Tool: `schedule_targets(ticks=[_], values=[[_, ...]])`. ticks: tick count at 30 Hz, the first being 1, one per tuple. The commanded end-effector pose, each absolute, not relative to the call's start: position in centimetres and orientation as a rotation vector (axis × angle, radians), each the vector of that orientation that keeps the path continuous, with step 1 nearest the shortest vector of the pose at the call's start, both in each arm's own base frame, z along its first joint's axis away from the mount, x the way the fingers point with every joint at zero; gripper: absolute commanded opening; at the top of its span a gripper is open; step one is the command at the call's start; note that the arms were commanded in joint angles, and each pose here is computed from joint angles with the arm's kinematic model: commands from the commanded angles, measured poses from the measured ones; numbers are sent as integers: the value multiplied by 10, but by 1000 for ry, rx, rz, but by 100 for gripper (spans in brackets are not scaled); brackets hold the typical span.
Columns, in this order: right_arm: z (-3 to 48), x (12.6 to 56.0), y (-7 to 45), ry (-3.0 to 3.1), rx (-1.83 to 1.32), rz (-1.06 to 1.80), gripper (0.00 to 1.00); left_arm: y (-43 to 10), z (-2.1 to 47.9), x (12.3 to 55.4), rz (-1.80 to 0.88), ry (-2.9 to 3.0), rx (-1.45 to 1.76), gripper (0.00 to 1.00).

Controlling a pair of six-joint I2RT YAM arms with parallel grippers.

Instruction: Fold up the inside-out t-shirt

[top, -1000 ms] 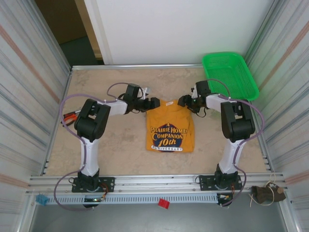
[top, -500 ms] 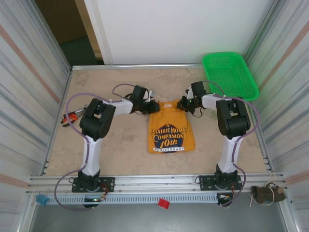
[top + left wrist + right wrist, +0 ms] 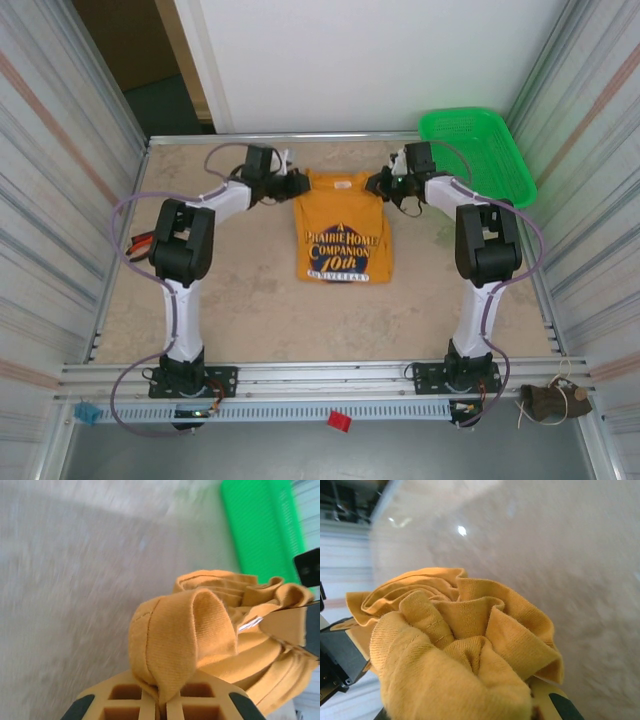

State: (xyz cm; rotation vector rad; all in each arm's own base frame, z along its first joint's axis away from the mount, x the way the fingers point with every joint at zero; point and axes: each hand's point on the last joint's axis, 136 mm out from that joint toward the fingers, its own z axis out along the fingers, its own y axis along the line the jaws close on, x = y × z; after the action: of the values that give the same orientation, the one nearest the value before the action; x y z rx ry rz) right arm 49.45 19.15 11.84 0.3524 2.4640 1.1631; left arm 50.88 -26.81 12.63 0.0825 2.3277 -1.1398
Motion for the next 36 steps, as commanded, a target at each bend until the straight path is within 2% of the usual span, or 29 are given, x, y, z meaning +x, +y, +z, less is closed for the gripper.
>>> schedule_targets(ticks=[1,5,8,13,16,23,29,36], values=[[194,513,193,2303,320,1240,0,-262,216,524,-1157,2148,175,0],[244,518,192,2201,270,1254,0,-262,268,520,-1164,2047,224,0],[270,508,191,2152,234,1254,0,-262,296,501,-1173,1972,249,0],[276,467,188,2125,204,1249,0,-268,302,450,-1154,1925,324,0],[252,429,192,2168,185,1221,0,-271,280,413,-1093,1951,375,0],[132,326,196,2401,237,1110,0,-269,166,328,-1104,2155,290,0],[107,303,181,2454,292,1019,0,-264,134,314,-1049,2208,211,0],[109,318,172,2436,294,912,0,-249,107,326,-883,2273,156,0]])
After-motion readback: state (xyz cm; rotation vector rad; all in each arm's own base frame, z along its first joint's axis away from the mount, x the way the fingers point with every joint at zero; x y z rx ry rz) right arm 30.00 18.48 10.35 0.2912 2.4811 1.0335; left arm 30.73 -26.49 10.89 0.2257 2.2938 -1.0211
